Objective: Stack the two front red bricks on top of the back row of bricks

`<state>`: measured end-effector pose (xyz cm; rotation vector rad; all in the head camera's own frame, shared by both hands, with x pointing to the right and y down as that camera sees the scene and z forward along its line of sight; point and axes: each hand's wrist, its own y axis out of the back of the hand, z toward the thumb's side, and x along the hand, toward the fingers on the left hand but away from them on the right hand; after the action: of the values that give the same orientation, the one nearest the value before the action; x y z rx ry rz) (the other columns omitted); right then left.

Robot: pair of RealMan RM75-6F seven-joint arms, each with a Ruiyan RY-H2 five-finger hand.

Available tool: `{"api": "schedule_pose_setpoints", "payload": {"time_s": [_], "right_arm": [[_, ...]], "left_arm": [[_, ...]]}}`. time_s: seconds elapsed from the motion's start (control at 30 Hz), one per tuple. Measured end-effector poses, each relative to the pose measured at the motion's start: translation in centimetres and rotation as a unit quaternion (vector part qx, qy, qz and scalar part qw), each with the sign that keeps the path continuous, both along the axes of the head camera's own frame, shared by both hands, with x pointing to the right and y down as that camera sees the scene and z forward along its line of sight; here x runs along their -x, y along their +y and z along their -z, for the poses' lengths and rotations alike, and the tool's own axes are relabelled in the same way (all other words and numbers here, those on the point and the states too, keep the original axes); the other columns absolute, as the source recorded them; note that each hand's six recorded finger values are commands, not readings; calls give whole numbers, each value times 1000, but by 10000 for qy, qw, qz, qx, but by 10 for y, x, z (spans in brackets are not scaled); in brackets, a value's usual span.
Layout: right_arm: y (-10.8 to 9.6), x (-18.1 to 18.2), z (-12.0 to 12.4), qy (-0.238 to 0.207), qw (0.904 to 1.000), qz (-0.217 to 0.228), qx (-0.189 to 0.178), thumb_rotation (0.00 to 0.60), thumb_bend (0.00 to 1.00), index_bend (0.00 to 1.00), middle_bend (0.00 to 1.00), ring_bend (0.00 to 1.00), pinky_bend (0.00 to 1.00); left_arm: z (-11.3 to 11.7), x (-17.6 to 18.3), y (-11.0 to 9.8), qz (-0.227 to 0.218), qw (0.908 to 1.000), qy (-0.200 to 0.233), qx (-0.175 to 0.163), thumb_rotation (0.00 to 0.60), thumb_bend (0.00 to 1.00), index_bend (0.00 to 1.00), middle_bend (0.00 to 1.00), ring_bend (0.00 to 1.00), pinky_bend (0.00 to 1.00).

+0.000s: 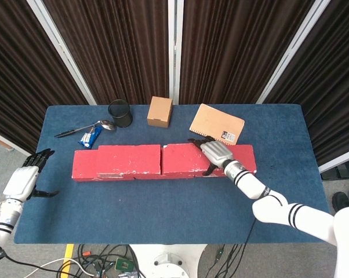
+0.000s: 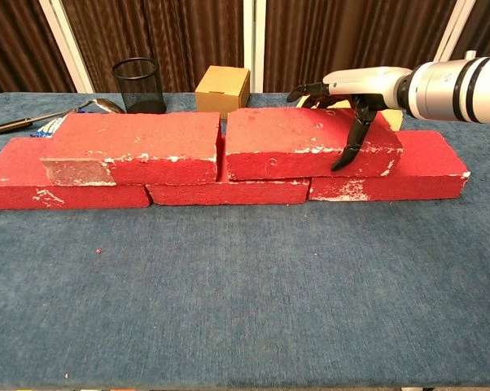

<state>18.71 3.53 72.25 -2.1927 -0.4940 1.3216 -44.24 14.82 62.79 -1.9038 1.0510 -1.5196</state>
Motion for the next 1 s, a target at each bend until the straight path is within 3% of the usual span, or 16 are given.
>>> {"api": "schedule_pose_setpoints", "payload": {"time_s": [1.0], "right_arm": [[3, 9, -5, 7, 10000, -12, 30, 600, 0, 0, 235, 224, 0]], "left_arm": [[-1, 5, 1, 44, 10000, -2, 17, 600, 0, 5, 0, 0, 0]]}}
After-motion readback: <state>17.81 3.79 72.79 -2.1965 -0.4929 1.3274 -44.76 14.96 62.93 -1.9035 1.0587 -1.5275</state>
